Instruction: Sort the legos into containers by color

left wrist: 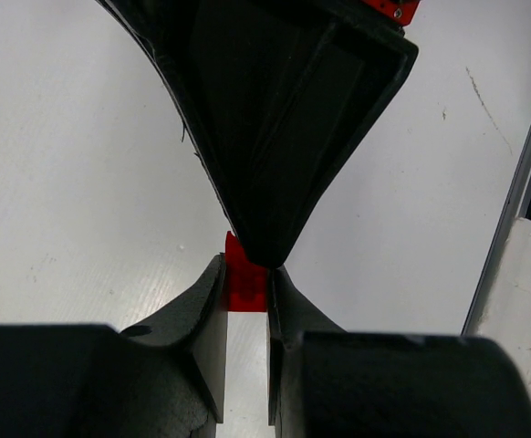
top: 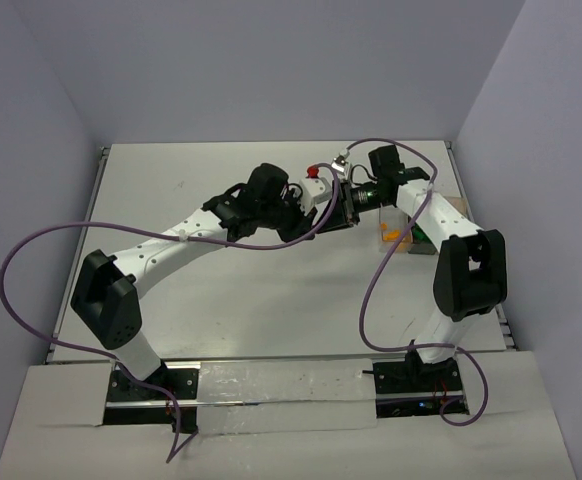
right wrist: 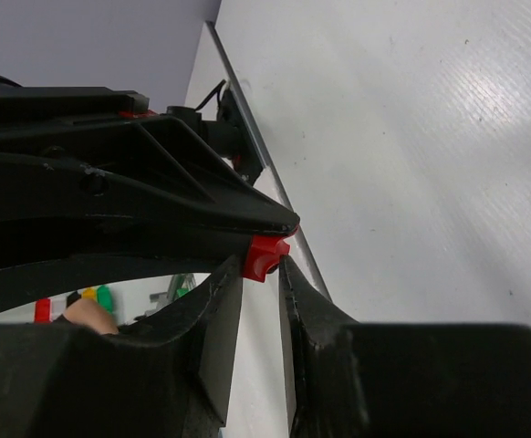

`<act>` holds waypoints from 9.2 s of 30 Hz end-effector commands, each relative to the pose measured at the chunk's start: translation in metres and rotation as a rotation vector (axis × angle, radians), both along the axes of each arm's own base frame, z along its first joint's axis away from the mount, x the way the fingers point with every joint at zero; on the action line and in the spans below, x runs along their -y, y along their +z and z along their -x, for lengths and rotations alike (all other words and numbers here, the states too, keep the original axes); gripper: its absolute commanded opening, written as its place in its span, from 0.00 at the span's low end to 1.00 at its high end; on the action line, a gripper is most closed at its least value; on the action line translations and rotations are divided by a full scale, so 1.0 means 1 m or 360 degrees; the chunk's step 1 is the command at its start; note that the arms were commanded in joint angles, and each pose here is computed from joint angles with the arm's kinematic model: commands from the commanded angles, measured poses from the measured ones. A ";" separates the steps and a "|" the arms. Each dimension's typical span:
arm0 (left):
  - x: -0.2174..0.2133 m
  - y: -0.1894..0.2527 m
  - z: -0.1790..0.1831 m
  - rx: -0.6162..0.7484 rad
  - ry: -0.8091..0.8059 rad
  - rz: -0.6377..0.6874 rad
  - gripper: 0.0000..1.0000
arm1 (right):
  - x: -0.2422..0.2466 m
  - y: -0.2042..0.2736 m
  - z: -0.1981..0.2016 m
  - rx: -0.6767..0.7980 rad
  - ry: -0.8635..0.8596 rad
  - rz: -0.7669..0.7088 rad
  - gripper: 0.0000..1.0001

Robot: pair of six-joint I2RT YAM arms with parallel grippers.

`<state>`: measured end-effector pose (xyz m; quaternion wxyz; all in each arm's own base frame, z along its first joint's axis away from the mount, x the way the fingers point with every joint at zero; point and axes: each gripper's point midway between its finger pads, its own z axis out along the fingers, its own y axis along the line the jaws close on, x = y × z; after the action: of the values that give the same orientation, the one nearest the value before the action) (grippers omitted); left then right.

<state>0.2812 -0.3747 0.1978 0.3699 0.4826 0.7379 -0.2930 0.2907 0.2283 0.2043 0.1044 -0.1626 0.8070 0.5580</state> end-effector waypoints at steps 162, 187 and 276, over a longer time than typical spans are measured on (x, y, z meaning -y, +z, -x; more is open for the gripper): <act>-0.207 -0.154 -0.144 0.0167 -0.0560 -0.0415 0.18 | 0.202 -0.010 -0.092 0.0461 -0.0671 0.0902 0.76; -0.064 -0.038 -0.045 0.0109 -0.0040 -0.0137 0.00 | 0.009 -0.023 -0.028 0.0045 -0.0061 0.0048 0.69; -0.027 -0.062 -0.007 0.0005 -0.0039 -0.0170 0.00 | -0.014 0.012 0.023 0.0054 0.0354 -0.0387 0.00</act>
<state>0.2772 -0.3493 0.1463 0.3171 0.5085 0.7383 -0.3095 0.2763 0.2310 0.1570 0.0595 -0.2363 0.7704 0.5892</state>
